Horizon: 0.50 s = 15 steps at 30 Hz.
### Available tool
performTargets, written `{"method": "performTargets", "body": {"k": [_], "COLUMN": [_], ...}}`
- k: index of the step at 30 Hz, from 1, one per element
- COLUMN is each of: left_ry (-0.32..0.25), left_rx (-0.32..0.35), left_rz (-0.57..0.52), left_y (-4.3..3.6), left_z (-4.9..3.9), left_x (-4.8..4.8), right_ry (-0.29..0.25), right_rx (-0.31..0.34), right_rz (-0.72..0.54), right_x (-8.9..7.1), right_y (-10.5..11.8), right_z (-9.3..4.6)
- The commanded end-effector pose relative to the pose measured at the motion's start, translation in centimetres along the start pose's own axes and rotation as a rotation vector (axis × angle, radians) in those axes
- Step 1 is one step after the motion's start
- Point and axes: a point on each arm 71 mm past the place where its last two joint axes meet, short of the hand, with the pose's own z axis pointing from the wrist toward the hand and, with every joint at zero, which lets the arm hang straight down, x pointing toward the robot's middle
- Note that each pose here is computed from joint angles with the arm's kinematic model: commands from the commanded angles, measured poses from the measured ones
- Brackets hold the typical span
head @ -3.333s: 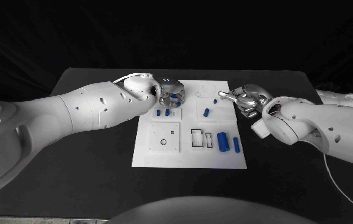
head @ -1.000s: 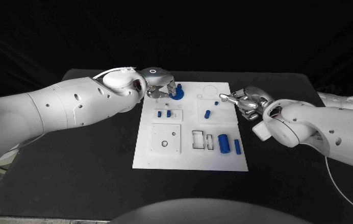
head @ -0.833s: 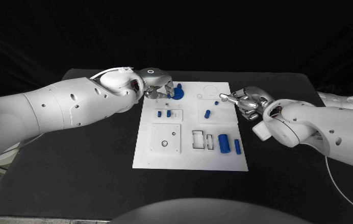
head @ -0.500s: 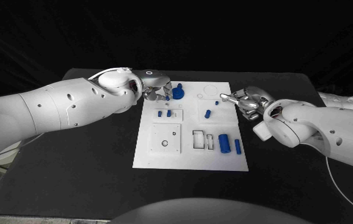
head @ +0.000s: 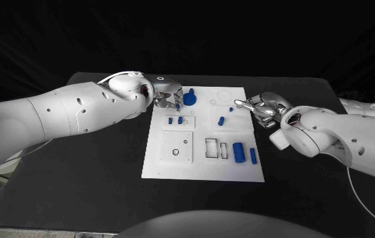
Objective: Assemble the parts on the task board
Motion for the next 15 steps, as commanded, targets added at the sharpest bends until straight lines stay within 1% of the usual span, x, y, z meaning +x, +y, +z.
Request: {"method": "performTargets", "body": {"k": [1, 9, 15], "left_ry": [0.031, 0.033, 0.041], "left_rx": [-0.015, -0.034, -0.031], "left_rz": [-0.008, -0.004, -0.005], "left_y": [0.07, 0.60, 0.54], "left_z": [0.19, 0.36, 0.49], "left_x": [0.30, 0.50, 0.66], "right_ry": [0.018, 0.016, 0.015], "right_rx": [-0.006, -0.006, -0.007], "right_rz": [-0.003, -0.003, -0.002], "right_x": [0.19, 0.15, 0.16], "right_y": [0.05, 0.02, 0.04], "right_z": [0.00, -0.08, -0.09]}}
